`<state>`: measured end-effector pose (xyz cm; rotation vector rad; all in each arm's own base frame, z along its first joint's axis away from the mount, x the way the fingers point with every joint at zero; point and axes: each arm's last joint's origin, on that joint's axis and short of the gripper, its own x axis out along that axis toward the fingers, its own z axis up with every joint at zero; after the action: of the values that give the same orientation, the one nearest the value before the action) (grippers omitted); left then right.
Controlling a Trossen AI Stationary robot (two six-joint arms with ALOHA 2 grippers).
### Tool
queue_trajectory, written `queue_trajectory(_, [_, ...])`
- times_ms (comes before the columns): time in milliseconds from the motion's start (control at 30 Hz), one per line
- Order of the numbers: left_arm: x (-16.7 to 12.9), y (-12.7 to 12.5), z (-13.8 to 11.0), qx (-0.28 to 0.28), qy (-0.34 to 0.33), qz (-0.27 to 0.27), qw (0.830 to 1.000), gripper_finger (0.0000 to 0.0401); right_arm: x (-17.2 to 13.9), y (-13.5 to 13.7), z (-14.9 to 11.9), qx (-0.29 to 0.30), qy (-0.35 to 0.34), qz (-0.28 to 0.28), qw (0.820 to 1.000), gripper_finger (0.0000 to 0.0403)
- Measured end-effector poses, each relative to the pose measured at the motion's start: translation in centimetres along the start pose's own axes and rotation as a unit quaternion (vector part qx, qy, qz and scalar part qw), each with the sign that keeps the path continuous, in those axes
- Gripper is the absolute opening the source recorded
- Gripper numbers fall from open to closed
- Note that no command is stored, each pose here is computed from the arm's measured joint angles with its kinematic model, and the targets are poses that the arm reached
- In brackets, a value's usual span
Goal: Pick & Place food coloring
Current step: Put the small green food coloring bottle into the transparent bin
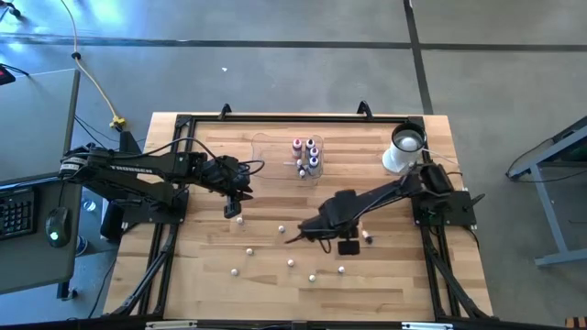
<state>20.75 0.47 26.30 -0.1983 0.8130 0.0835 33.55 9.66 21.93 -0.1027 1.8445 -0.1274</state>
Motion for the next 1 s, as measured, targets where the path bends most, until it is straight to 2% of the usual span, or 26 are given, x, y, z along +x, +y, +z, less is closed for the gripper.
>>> queue_trajectory(267, [0.0, 0.0, 0.0, 0.000, 0.001, -0.002, 1.000, 0.0099, -1.0, 0.8, -2.4, -0.008, -0.036, 0.012, 0.999, 0.0113])
queue_trajectory(433, [0.0, 0.0, 0.0, 0.000, 0.002, -0.002, 1.000, 0.0099, 1.7, -1.0, -5.6, 0.057, -0.044, 0.042, 0.997, 0.0113])
queue_trajectory(533, [0.0, 0.0, 0.0, 0.000, 0.002, -0.002, 1.000, 0.0099, 3.1, -1.9, -6.9, 0.085, -0.102, 0.065, 0.989, 0.0113])
queue_trajectory(633, [0.0, 0.0, 0.0, 0.001, 0.001, -0.003, 1.000, 0.0099, 4.8, -2.1, -7.5, 0.069, -0.157, 0.119, 0.978, 0.0113])
queue_trajectory(733, [0.0, 0.0, 0.0, 0.000, 0.000, -0.004, 1.000, 0.0099, 6.7, -1.7, -8.5, 0.047, -0.171, 0.158, 0.971, 0.0113])
queue_trajectory(900, [0.0, 0.0, 0.0, -0.001, 0.000, -0.004, 1.000, 0.0099, 9.5, -0.7, -9.8, 0.040, -0.147, 0.153, 0.976, 0.0113])
queue_trajectory(1000, [0.0, 0.0, 0.0, -0.010, 0.000, -0.004, 1.000, 0.0099, 10.8, 0.0, -10.0, 0.031, -0.160, 0.154, 0.975, 0.0113])
